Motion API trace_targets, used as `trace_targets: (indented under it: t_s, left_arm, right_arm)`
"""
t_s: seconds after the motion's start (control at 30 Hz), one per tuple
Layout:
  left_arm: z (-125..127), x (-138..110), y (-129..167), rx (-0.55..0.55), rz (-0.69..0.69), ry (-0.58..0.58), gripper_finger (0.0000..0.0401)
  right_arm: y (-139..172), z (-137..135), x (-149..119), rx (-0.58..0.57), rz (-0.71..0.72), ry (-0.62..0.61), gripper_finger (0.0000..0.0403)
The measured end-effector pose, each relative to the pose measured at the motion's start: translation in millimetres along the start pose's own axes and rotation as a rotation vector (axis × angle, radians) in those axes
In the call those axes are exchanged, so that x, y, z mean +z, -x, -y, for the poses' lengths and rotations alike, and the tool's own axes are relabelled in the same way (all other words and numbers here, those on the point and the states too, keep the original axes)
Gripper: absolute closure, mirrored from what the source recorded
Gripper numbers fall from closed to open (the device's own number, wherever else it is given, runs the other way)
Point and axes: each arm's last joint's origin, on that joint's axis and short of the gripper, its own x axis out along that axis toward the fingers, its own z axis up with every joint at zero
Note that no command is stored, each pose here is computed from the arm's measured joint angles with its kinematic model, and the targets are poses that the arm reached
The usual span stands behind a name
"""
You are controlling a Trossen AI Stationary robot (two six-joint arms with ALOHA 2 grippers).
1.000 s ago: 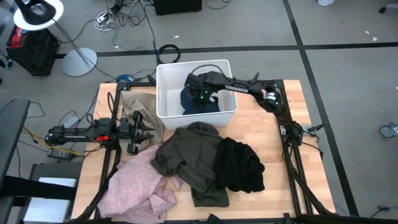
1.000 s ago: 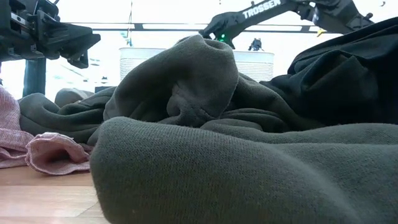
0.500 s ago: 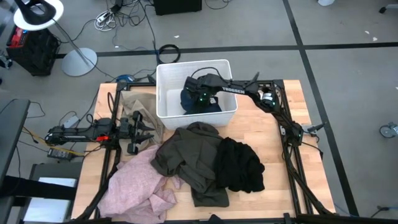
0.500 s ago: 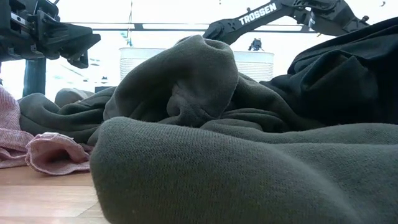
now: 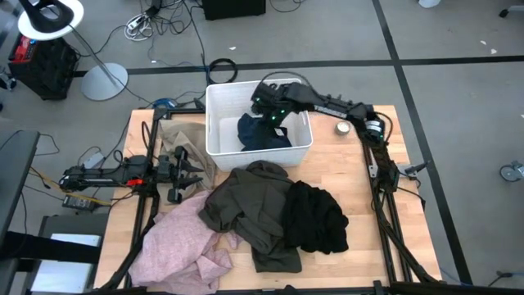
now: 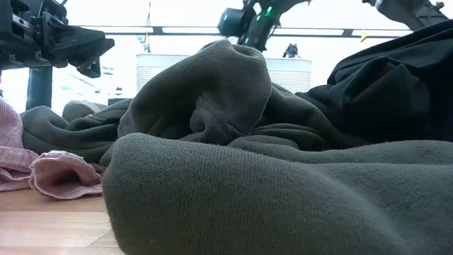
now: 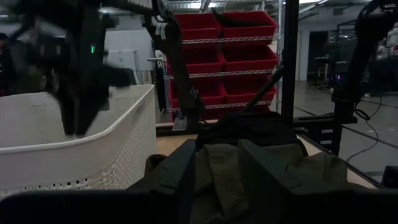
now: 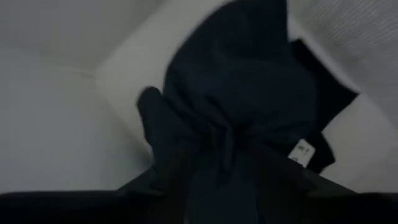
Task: Sort clothes
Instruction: Put the blue shirt into the laundry bin, then put the black shirt into the white laundry bin
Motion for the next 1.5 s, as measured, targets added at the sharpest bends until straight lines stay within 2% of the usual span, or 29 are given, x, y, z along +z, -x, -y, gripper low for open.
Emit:
trace_targets:
  t_s: [0.43,0.87,1.17,1.5]
  left_arm:
    - [0.0,0.0,0.0,0.000,0.000,0.000,0.0276]
    - [0.0,0.0,0.0,0.000,0.000,0.000,0.0276]
    - [0.0,0.0,0.0,0.000,0.000,0.000,0.0276]
    - [0.0,0.0,0.0,0.000,0.000,0.000,0.0276]
  right_arm:
    - [116.1,-6.5,-18.6,0.045,0.245,0.048,0.0238]
    - [225.3,-20.2,-71.8,0.159,0.467,0.116,0.0238]
    - [268.1,-35.0,-120.1,0.208,0.479,0.182,0.0238]
    - [295.5,-45.6,-169.2,0.128,0.484,0.180,0.0238]
